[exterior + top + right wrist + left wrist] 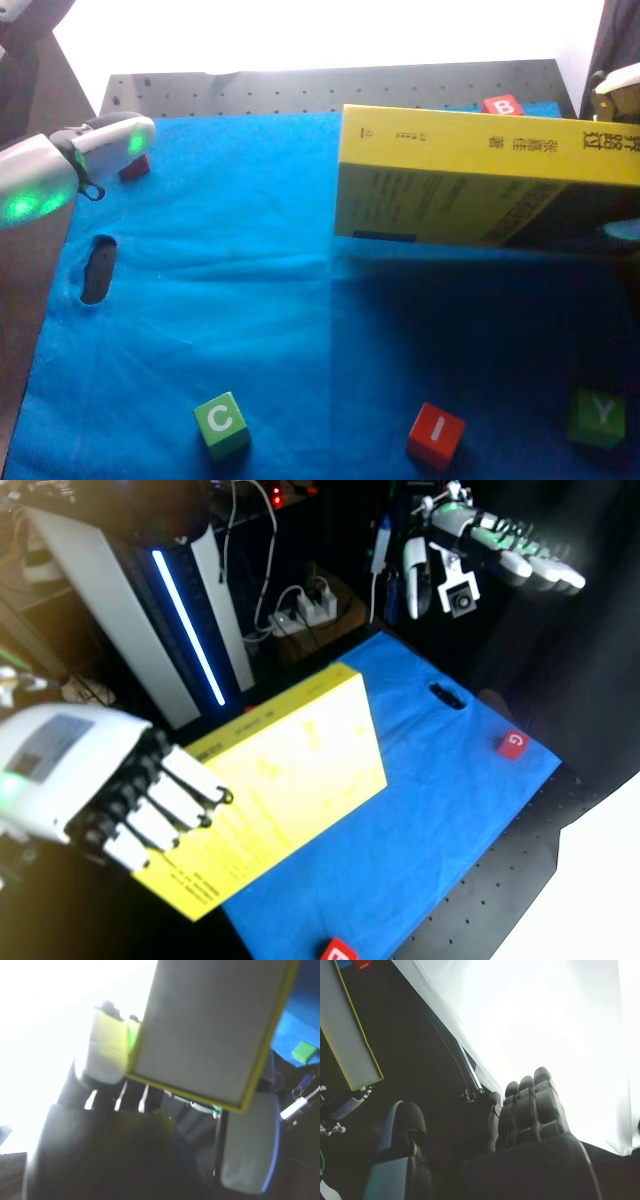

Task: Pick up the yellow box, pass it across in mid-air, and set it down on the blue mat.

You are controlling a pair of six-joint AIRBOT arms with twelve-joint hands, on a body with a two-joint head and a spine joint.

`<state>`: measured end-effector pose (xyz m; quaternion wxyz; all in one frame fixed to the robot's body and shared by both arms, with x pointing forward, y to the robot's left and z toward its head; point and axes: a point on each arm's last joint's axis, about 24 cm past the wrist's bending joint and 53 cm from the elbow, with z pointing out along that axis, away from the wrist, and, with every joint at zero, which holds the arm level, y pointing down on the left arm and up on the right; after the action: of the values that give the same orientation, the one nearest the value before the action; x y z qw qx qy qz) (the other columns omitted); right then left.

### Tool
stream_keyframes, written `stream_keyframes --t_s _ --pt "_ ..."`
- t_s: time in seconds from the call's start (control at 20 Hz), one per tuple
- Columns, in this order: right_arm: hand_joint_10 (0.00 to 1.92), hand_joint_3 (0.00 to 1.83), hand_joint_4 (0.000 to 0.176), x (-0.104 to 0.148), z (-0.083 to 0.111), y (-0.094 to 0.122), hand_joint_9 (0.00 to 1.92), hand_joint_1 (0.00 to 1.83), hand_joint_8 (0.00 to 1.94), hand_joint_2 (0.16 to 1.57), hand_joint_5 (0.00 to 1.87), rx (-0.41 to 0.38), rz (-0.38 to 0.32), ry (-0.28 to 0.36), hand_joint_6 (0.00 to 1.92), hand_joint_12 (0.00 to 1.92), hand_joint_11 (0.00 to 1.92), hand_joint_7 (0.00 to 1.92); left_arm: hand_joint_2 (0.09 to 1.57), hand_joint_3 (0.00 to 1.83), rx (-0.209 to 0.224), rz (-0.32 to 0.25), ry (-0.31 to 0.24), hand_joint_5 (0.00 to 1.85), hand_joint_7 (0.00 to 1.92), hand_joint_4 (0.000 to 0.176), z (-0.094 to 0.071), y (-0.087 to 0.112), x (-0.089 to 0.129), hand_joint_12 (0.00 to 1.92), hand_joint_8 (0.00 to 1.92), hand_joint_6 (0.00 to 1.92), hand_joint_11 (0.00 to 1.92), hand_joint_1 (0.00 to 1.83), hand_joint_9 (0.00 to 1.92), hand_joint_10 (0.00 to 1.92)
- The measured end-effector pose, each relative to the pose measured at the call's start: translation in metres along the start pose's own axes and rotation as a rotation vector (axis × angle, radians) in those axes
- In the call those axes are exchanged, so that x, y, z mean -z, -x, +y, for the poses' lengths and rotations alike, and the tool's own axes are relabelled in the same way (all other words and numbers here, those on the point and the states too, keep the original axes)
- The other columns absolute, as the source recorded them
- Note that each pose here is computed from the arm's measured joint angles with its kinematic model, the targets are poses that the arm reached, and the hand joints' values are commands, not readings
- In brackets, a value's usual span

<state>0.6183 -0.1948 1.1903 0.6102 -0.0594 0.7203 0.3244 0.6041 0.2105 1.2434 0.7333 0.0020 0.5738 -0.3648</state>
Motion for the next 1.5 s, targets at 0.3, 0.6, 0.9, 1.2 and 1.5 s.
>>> stream_keyframes --t_s 0.3,0.6,0.9,1.2,1.5 --pt "1.9 0.02 0.0 -0.008 -0.023 -0.004 0.95 0.97 1.75 1.31 0.62 -0.048 0.012 -0.058 1.55 1.92 1.07 0.77 1.21 0.01 -0.001 0.0 -0.001 0.0 0.0 0.106 0.0 0.0 0.0 0.0 0.0 0.0 0.0 0.39 0.0 0.0" --pt "1.05 0.0 0.024 -0.015 -0.033 -0.016 0.38 0.64 0.3 1.25 0.27 -0.056 0.053 -0.087 0.08 1.78 0.31 0.45 1.21 0.0 -0.001 -0.001 -0.002 0.0 0.0 0.102 0.0 0.0 0.0 0.0 0.0 0.0 0.0 0.39 0.0 0.0" --pt "0.13 0.0 0.079 -0.019 -0.036 -0.018 0.0 0.53 0.0 1.24 0.0 -0.049 0.057 -0.092 0.0 0.88 0.0 0.0 1.21 0.0 -0.001 -0.003 -0.003 0.0 0.0 0.112 -0.001 0.001 0.0 0.0 0.0 0.0 0.0 0.37 0.0 0.0" --pt "0.0 0.01 0.053 -0.026 -0.038 -0.014 0.0 0.59 0.0 1.3 0.0 -0.058 0.045 -0.092 0.0 0.0 0.0 0.0 1.23 0.01 -0.001 -0.005 -0.004 0.0 0.0 0.124 -0.001 0.001 0.0 0.0 0.0 0.0 0.0 0.37 0.0 0.0" --pt "0.0 0.0 0.072 -0.037 -0.038 -0.01 0.0 0.43 0.0 1.27 0.0 -0.061 0.041 -0.093 0.0 0.0 0.0 0.0 1.23 0.0 0.003 -0.004 -0.005 0.0 0.0 0.139 -0.002 0.0 0.0 0.0 0.0 0.0 0.0 0.39 0.0 0.0"
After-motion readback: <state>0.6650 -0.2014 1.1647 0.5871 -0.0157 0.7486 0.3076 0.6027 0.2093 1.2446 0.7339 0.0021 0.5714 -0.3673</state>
